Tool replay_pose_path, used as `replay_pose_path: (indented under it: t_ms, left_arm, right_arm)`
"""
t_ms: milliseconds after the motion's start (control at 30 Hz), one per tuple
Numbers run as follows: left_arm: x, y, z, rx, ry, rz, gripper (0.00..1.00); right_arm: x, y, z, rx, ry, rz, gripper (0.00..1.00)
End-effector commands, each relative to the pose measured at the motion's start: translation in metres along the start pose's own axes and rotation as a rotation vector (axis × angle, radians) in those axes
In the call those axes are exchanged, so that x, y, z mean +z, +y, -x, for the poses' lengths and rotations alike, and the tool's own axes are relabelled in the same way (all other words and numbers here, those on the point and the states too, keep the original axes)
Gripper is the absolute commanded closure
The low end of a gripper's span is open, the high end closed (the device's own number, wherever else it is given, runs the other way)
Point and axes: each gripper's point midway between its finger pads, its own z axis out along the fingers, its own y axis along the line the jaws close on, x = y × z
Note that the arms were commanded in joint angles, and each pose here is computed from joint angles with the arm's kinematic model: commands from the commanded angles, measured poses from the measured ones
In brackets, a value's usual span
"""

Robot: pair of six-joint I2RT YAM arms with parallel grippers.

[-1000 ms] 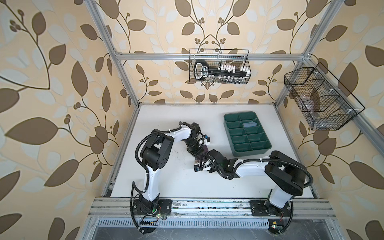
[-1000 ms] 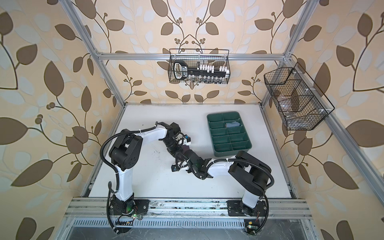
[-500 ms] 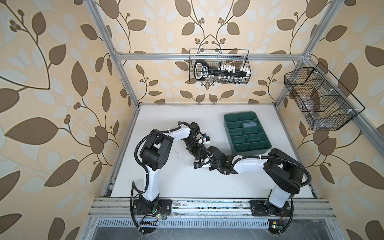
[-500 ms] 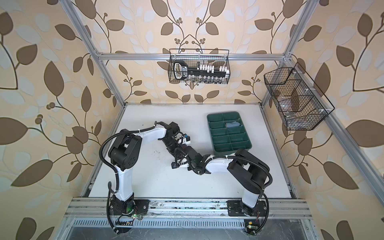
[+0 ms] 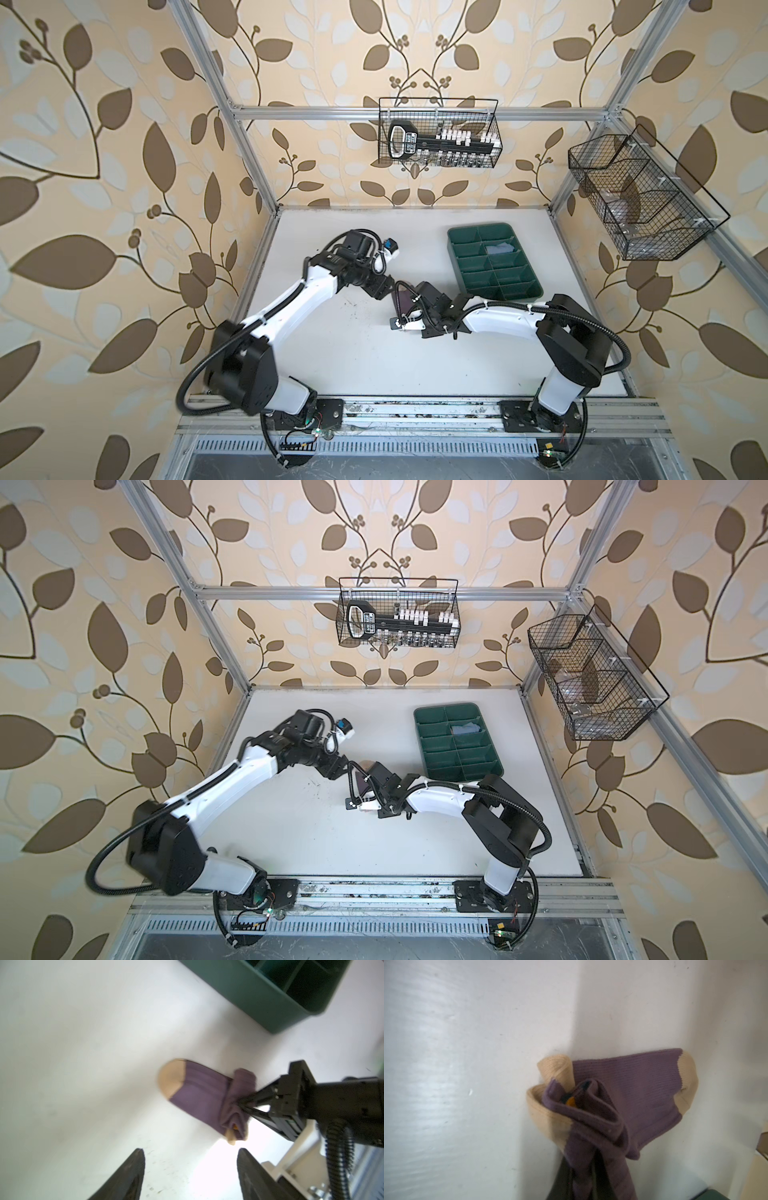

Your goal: Roll the socks

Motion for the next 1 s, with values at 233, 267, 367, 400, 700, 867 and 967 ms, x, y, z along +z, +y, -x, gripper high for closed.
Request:
replay_pose_path:
  t_ms: [233, 267, 367, 400, 700, 867, 967]
  left_arm:
    - [-0.145, -0.037, 0.003, 0.194, -0.322, 0.027, 0.25]
    - [-0.152, -0.046, -0.003, 0.203, -0.326, -0.006, 0.25]
    - [-0.160, -0.064, -0.020, 0.244, -0.255, -0.081, 0.29]
    - [-0.158, -0.068, -0.025, 0.257, -0.217, -0.098, 0.30]
    - [-0.088, -0.118, -0.066, 0.655, 0.038, -0.049, 0.27]
    - [-0.021, -0.156, -0.097, 0.867, 0.079, -0.015, 0.27]
    - [0.011, -0.167, -0.104, 0.866, 0.072, -0.005, 0.28]
  right_arm:
    - [-0.023, 0.074, -0.009, 0.203, 0.224, 0.640, 1.00]
    - [-0.022, 0.075, -0.006, 0.216, 0.226, 0.686, 1.00]
    - [-0.014, 0.068, 0.003, 0.223, 0.226, 0.714, 1.00]
    - [-0.011, 0.063, 0.009, 0.223, 0.213, 0.713, 1.00]
    - [0.017, 0.018, 0.029, 0.233, 0.147, 0.699, 1.00]
    - [0.022, 0.007, 0.024, 0.271, 0.102, 0.715, 1.00]
    - [0.023, 0.006, 0.023, 0.290, 0.072, 0.742, 1.00]
